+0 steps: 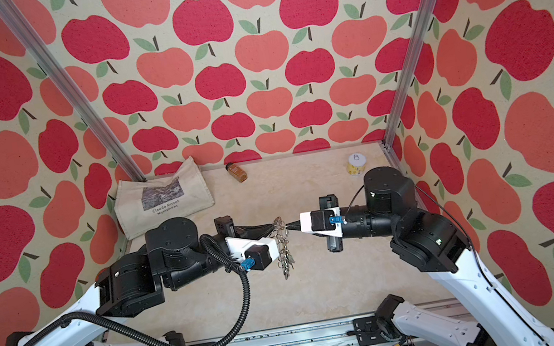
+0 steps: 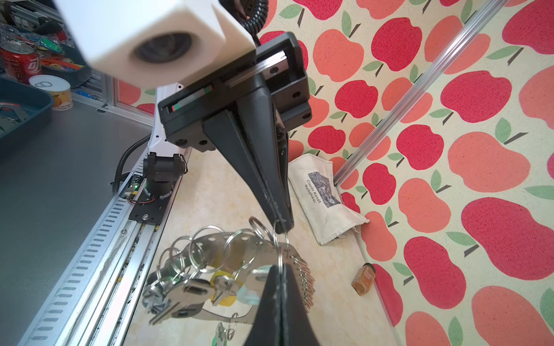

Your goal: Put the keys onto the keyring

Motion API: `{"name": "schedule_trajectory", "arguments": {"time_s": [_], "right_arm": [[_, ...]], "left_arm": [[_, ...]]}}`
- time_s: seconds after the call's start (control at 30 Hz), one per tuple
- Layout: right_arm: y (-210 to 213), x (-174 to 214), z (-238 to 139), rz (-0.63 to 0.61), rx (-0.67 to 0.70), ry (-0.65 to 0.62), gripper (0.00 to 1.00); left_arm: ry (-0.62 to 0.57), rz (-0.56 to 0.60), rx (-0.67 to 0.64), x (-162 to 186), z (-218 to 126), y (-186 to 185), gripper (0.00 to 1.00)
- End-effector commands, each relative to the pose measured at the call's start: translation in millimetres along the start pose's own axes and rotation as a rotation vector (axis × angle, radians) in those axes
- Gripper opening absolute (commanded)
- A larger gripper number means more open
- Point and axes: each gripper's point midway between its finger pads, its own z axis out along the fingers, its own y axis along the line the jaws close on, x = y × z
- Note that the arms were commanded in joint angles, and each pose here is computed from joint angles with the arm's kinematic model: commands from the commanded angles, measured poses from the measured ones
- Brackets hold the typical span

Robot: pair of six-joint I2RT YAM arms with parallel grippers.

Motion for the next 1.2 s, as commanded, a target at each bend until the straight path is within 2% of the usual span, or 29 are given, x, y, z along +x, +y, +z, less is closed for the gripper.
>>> {"name": "schedule_trajectory", "arguments": {"time_s": [0.0, 1.17], "right_arm": [[-1.3, -9.2, -1.8, -0.023, 0.006, -0.024, 0.0], [4.9, -5.9, 1.6, -0.006, -0.032, -0.018, 0.0]], "left_arm": [[-0.041, -0.023, -0.028, -13.1, -8.6, 12.7, 0.0], [-0.038, -0.016, -0.036, -14.6, -9.1, 15.6, 0.0]]}}
